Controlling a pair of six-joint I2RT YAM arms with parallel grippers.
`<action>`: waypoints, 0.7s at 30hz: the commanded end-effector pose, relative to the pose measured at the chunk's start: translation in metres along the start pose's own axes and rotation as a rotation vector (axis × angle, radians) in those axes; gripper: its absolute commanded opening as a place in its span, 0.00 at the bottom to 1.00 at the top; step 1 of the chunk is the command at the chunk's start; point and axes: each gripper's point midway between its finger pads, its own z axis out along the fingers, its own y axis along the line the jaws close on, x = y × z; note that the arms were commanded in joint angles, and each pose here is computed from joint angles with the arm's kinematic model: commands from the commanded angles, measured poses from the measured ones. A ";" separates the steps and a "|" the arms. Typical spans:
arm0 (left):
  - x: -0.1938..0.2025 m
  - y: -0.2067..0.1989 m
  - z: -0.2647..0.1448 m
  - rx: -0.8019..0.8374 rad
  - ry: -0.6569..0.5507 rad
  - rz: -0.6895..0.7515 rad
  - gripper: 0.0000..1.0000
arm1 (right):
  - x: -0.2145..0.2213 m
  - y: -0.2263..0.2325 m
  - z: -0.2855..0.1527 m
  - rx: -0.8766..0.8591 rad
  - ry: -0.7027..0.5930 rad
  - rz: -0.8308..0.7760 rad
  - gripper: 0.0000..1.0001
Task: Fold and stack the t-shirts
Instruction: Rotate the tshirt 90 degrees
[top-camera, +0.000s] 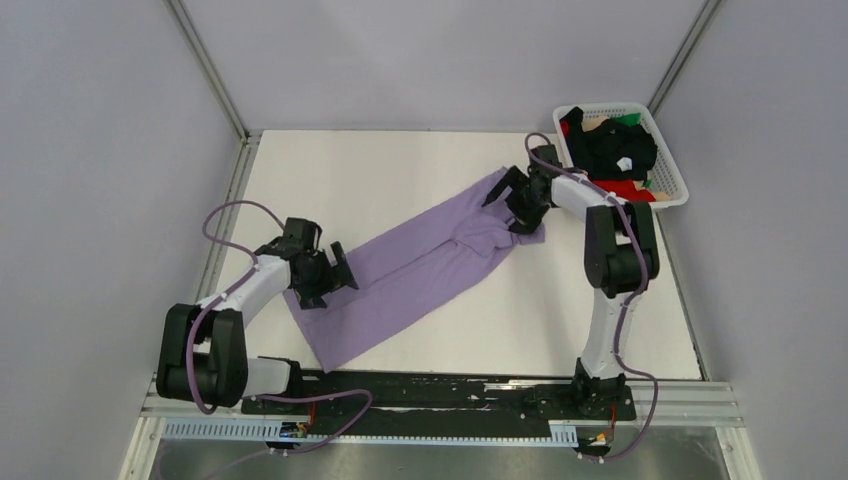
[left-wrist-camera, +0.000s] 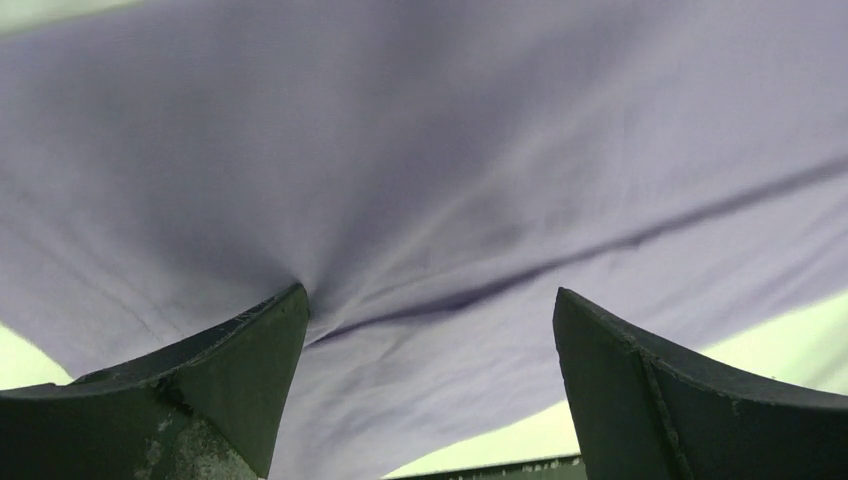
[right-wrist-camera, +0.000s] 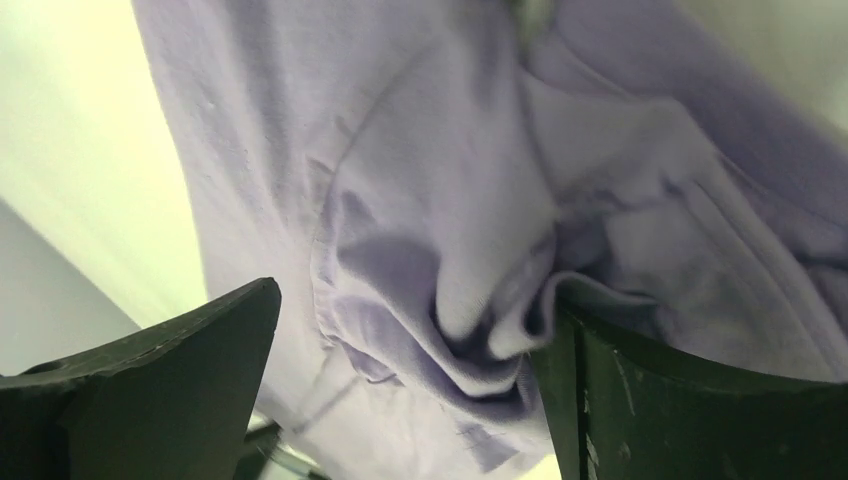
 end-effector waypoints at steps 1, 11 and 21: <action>0.049 -0.017 -0.002 0.044 0.113 -0.019 1.00 | -0.078 0.063 0.054 -0.176 -0.168 -0.143 1.00; 0.094 -0.114 -0.001 0.397 0.200 0.177 1.00 | -0.141 0.149 0.120 -0.375 -0.166 -0.148 1.00; 0.171 -0.156 0.011 0.554 0.415 0.381 1.00 | -0.152 0.190 0.122 -0.511 -0.284 -0.259 1.00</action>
